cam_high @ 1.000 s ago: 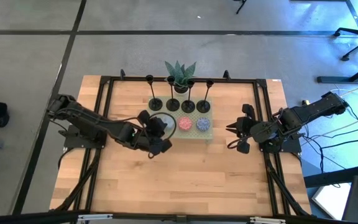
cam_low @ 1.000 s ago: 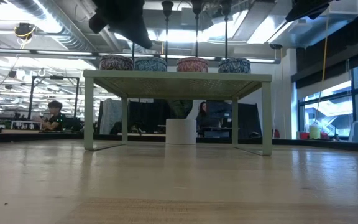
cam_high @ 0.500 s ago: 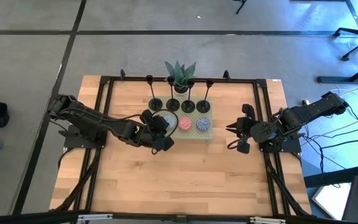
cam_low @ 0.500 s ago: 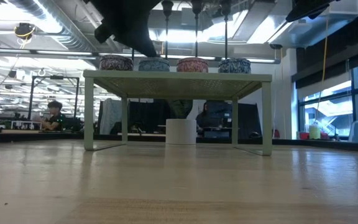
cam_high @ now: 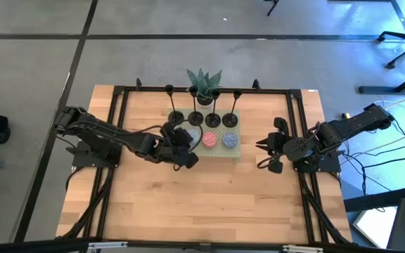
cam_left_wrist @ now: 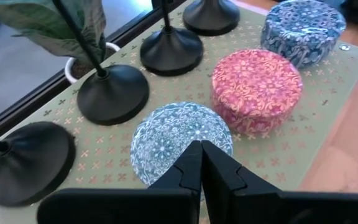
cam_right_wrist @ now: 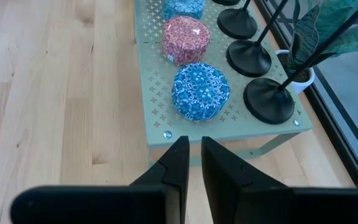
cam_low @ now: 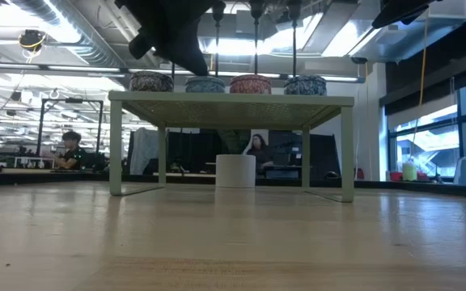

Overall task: Pick & Place candle stick holders
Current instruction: Adjust the light blue scented candle on the shelf, then adjust the red scented candle on the shelf

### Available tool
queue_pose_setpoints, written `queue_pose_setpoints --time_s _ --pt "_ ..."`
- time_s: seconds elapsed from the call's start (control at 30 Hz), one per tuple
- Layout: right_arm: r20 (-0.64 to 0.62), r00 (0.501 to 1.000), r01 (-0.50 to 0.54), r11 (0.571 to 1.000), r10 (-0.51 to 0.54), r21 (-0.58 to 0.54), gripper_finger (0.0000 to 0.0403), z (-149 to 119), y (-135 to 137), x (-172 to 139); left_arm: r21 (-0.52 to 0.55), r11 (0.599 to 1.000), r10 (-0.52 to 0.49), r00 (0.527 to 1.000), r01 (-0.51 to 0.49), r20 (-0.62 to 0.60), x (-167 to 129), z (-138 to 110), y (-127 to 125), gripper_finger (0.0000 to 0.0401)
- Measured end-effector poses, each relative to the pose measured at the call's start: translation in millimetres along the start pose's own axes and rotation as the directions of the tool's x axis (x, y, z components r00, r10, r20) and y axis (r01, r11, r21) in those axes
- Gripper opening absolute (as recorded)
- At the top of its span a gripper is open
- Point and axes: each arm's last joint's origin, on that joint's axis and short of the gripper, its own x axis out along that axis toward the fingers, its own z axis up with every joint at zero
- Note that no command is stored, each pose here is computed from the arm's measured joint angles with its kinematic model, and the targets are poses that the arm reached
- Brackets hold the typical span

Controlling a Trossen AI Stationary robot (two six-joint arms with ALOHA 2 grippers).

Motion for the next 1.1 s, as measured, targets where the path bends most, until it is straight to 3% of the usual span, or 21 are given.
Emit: queue_pose_setpoints --time_s 0.2,0.37,0.77,1.1 --pt "0.000 1.000 0.000 1.000 0.000 -0.004 0.0046 0.0 0.0 0.0 0.031 0.999 -0.041 0.999 0.040 0.011 0.2 2.5 -3.2 0.0002" --pt "0.000 1.000 0.000 1.000 0.000 -0.004 0.0046 0.0 0.0 0.0 0.074 0.997 0.009 0.998 -0.013 0.059 -2.4 2.7 -3.8 0.0001" --pt "0.000 1.000 0.000 1.000 0.000 -0.003 0.0046 0.0 0.0 0.0 0.137 0.989 -0.064 0.993 0.050 0.095 -48.6 -1.8 -3.9 0.0002" --pt "0.001 1.000 -0.001 1.000 0.001 0.009 0.0046 0.1 0.1 0.0 0.058 0.995 0.082 0.996 -0.080 -0.038 -52.0 -20.8 16.0 0.0001"
